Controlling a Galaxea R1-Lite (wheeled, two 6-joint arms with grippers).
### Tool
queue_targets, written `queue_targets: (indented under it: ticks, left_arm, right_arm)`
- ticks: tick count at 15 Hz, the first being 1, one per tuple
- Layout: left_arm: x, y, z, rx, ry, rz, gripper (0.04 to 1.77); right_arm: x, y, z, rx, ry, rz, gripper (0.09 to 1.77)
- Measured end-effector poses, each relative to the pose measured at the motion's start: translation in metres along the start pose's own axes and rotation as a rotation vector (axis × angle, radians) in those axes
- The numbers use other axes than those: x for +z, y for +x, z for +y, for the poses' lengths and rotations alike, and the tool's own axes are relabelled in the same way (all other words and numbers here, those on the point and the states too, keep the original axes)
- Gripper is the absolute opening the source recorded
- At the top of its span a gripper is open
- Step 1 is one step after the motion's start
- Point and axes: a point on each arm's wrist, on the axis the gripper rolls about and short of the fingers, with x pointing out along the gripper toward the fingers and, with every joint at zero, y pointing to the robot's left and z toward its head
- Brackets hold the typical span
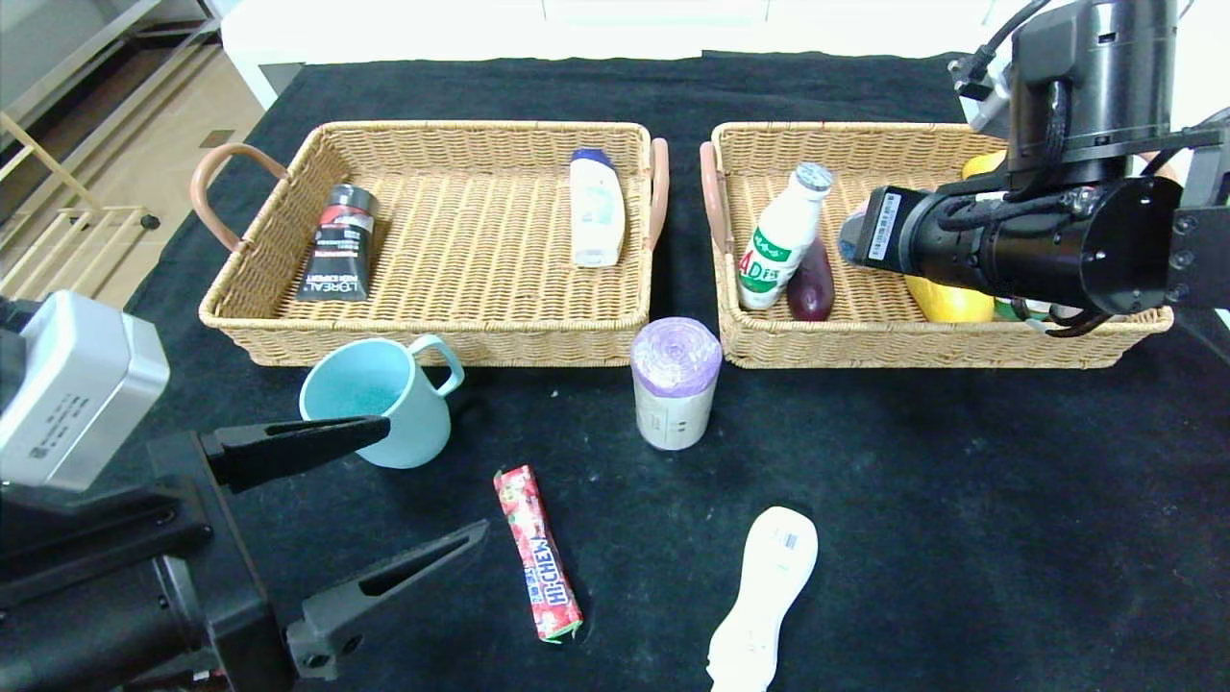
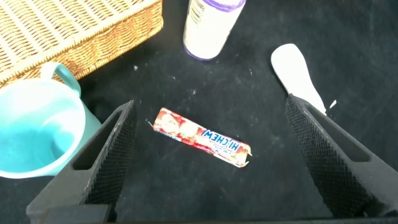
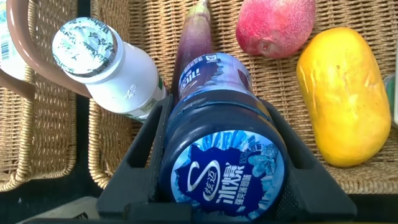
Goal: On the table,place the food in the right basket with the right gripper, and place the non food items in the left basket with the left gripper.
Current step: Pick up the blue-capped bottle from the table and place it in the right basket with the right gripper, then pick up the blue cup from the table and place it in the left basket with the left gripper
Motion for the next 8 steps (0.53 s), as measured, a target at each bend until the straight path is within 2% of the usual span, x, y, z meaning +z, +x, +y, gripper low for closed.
queue_targets:
  ticks: [4, 8]
  left_arm:
    - [-0.0001, -0.0001, -0.0002, -0.001, 0.002, 0.001, 1.72]
    - [0.0002, -0.0008, -0.0002, -0.001, 0.003, -0.002, 1.72]
  right_arm:
    - [-0.0007, 0.0006, -0.0001, -0.002, -0.011, 0.002, 1.24]
    - [-0.0006, -0.0018, -0.0008, -0.004, -0.015, 0.006, 1.43]
